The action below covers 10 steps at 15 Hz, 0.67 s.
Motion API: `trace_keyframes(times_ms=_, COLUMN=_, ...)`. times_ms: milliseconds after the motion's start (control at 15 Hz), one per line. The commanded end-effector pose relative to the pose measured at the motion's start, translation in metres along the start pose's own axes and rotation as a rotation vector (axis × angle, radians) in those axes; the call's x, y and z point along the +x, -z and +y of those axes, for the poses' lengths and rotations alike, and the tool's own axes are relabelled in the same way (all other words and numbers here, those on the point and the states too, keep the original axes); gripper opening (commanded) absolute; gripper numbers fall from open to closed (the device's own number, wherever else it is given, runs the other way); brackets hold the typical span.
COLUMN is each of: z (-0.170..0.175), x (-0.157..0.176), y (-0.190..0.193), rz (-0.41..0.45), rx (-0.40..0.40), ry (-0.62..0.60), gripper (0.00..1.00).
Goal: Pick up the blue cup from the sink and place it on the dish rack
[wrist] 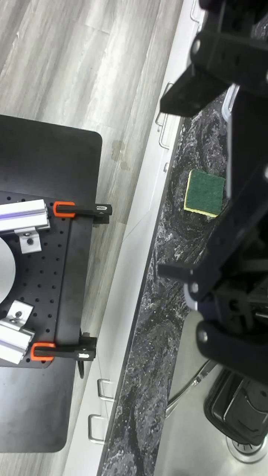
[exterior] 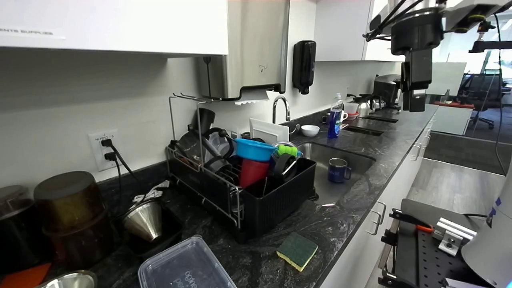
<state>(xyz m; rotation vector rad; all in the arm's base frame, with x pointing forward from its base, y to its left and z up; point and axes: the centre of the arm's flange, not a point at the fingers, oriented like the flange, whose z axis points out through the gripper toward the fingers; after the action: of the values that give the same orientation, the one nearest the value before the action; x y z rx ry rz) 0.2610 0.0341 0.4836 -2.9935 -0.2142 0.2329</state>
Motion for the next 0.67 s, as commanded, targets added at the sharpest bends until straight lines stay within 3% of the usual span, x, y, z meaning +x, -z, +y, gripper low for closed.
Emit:
trace_keyframes(times_ms=0, z=0.0, x=0.0, y=0.0, rz=0.0, rx=0.0, ry=0.0, gripper=1.0)
trace_keyframes(times_ms=600, z=0.01, x=0.005, y=-0.007, rz=-0.001, rx=0.013, ry=-0.002, gripper=1.0)
